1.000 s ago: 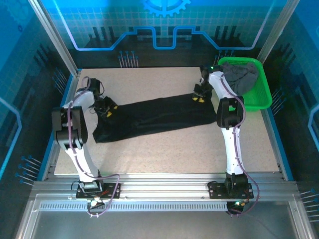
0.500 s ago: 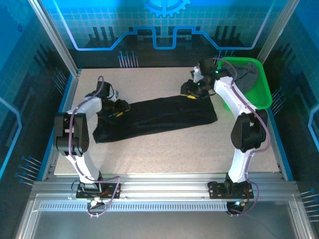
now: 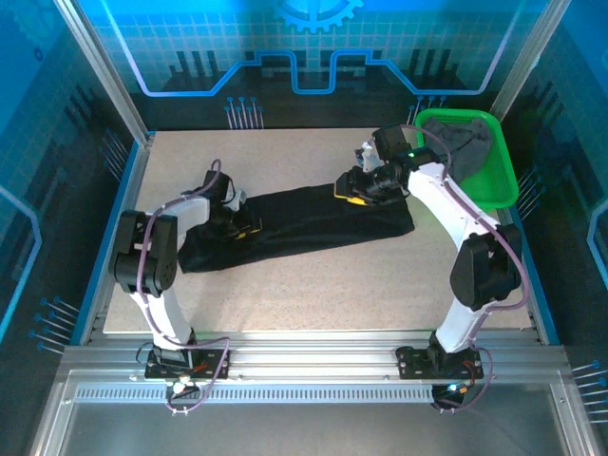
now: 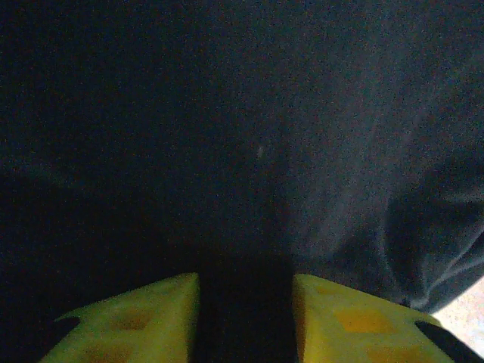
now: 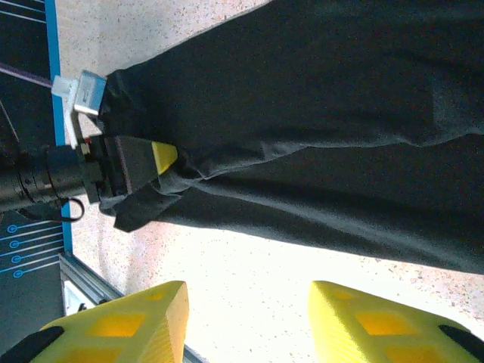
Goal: Fold and stack the t-shirts
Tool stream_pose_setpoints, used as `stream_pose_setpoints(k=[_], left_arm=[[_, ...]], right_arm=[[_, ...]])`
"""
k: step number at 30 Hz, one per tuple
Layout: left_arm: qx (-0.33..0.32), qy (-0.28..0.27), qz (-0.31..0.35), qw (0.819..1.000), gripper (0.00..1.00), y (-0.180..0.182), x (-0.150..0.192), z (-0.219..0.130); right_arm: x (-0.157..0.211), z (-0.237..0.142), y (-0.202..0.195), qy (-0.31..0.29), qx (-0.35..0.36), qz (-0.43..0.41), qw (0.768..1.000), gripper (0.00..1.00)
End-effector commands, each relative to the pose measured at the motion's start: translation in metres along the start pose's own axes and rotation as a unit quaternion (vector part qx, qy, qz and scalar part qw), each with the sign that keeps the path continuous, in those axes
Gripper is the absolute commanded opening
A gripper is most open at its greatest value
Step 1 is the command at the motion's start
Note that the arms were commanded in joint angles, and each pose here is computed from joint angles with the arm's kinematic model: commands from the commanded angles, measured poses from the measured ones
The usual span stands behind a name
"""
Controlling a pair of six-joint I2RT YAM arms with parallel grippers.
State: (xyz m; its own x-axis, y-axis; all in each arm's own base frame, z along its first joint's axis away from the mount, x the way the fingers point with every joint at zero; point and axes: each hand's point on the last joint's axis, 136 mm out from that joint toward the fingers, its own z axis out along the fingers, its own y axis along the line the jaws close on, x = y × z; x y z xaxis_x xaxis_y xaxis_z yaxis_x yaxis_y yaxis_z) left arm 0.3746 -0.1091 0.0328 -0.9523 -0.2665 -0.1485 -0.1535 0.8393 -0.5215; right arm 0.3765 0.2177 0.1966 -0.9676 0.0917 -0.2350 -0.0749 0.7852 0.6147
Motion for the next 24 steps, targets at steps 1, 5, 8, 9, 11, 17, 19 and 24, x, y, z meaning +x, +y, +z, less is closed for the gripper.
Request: stream_pose_setpoints(k=[1, 5, 8, 9, 11, 17, 19, 24], left_arm=[[0.036, -0.007, -0.016, 0.999, 0.37, -0.018, 0.013, -0.014], [0.050, 0.005, -0.040, 0.998, 0.37, -0.027, 0.036, -0.014], [0.060, 0.014, -0.058, 0.996, 0.36, -0.033, 0.053, -0.009], [0.060, 0.020, -0.065, 0.996, 0.36, -0.033, 0.059, -0.007], [0.060, 0.030, -0.078, 0.995, 0.37, -0.034, 0.068, -0.002], [0.100, 0.042, -0.113, 0.988, 0.36, -0.049, 0.080, -0.005], [0.111, 0.036, -0.116, 0.986, 0.36, -0.058, 0.077, -0.016], [0.102, -0.035, -0.100, 0.989, 0.38, -0.073, 0.050, -0.059]], right_arm=[[0.001, -0.009, 0.009, -0.007, -0.018, -0.003, 1.000, 0.46], [0.003, -0.006, 0.007, -0.004, -0.021, -0.001, 1.000, 0.45], [0.005, -0.003, 0.005, 0.000, -0.020, 0.000, 1.000, 0.45], [0.006, -0.002, 0.003, 0.002, -0.018, 0.002, 1.000, 0.45], [0.007, -0.002, 0.002, 0.002, -0.019, 0.002, 1.000, 0.45], [0.012, -0.003, -0.002, 0.004, -0.016, 0.005, 1.000, 0.44], [0.014, -0.003, -0.004, 0.004, -0.014, 0.007, 1.000, 0.44], [0.021, -0.002, -0.011, 0.003, -0.009, 0.016, 1.000, 0.44]])
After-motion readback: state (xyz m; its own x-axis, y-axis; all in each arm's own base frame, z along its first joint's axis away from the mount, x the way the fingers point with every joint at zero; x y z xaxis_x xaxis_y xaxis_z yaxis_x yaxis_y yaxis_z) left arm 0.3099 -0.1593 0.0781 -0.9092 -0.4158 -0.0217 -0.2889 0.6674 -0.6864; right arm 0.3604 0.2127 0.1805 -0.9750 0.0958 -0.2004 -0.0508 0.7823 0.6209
